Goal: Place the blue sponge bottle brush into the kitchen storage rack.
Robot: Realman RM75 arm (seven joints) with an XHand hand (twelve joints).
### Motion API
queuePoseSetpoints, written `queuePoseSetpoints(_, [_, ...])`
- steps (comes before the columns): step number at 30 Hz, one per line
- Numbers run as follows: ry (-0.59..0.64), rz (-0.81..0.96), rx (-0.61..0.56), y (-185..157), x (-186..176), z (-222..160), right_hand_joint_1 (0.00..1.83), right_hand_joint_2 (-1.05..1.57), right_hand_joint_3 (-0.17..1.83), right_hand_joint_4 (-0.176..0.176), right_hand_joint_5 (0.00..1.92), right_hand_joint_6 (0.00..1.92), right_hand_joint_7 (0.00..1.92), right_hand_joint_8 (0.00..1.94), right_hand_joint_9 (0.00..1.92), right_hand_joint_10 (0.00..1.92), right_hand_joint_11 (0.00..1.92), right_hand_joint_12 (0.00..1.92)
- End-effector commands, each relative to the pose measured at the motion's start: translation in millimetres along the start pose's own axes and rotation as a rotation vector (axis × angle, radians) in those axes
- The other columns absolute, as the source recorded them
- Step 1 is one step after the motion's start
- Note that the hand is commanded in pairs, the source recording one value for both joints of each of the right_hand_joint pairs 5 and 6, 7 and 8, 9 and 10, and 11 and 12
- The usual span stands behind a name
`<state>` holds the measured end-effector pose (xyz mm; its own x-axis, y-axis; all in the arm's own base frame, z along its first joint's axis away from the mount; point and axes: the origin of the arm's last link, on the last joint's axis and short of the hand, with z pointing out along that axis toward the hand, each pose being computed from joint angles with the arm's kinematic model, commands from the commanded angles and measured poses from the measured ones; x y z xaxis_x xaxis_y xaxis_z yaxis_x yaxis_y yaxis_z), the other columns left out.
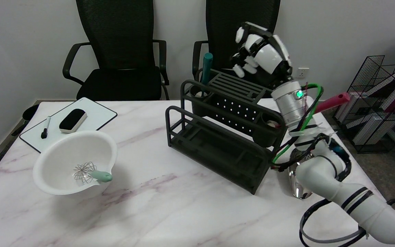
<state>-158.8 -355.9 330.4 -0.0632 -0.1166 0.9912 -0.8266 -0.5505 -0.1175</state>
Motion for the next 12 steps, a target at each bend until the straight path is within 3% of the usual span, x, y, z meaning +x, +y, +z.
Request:
queuePoseSetpoints(1, [-0.137, 0.237, -0.072, 32.2, -100.9, -24.9, 0.83, 1.57, 0.72, 0.000, 1.92, 1.92, 1.92, 1.92, 1.92, 1.92, 1.71, 1.71])
queuePoseSetpoints(12, [-0.144, 0.259, -0.146, 51.0, -107.7, -71.8, 0.85, 1.57, 0.57, 0.000, 1.91, 1.91, 1.92, 1.92, 1.91, 1.91, 1.63, 1.63])
